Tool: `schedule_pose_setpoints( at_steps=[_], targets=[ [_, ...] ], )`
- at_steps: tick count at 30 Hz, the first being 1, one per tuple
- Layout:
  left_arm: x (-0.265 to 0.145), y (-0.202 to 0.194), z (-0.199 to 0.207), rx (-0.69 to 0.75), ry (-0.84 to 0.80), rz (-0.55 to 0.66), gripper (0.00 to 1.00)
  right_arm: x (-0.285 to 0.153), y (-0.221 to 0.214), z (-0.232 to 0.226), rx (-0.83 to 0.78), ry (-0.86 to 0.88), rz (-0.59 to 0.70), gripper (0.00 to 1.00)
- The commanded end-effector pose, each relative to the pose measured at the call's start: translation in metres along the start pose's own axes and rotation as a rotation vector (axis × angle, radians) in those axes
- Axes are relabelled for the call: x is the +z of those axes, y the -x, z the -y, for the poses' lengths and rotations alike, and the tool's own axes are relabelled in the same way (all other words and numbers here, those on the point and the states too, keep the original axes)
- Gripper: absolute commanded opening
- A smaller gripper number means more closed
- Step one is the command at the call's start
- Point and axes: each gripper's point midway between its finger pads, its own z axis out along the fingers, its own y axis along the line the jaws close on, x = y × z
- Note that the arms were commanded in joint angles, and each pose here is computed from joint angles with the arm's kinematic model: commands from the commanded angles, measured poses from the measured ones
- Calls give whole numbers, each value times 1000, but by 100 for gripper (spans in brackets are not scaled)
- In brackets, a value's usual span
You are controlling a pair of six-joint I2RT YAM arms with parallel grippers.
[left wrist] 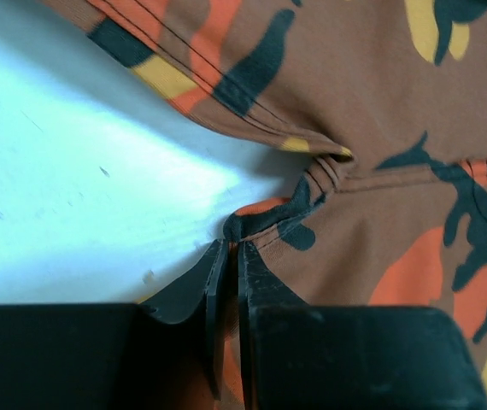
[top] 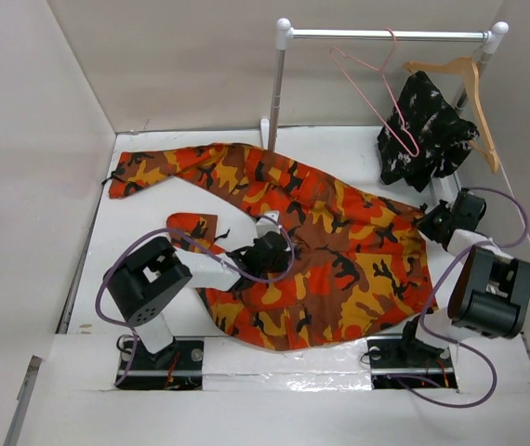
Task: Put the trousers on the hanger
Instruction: Flatten out the trousers at the center of the board.
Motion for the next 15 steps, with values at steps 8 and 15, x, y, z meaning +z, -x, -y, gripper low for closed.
schedule_pose_setpoints(
  at_steps=[8,15],
  targets=[
    [-41,-47,75,79,-219,-115,18,-69,117,10,76,-220,414,12],
    [-71,9,84,33,-216,12,72,-92,122,-11,63,-156,458,83]
  ],
)
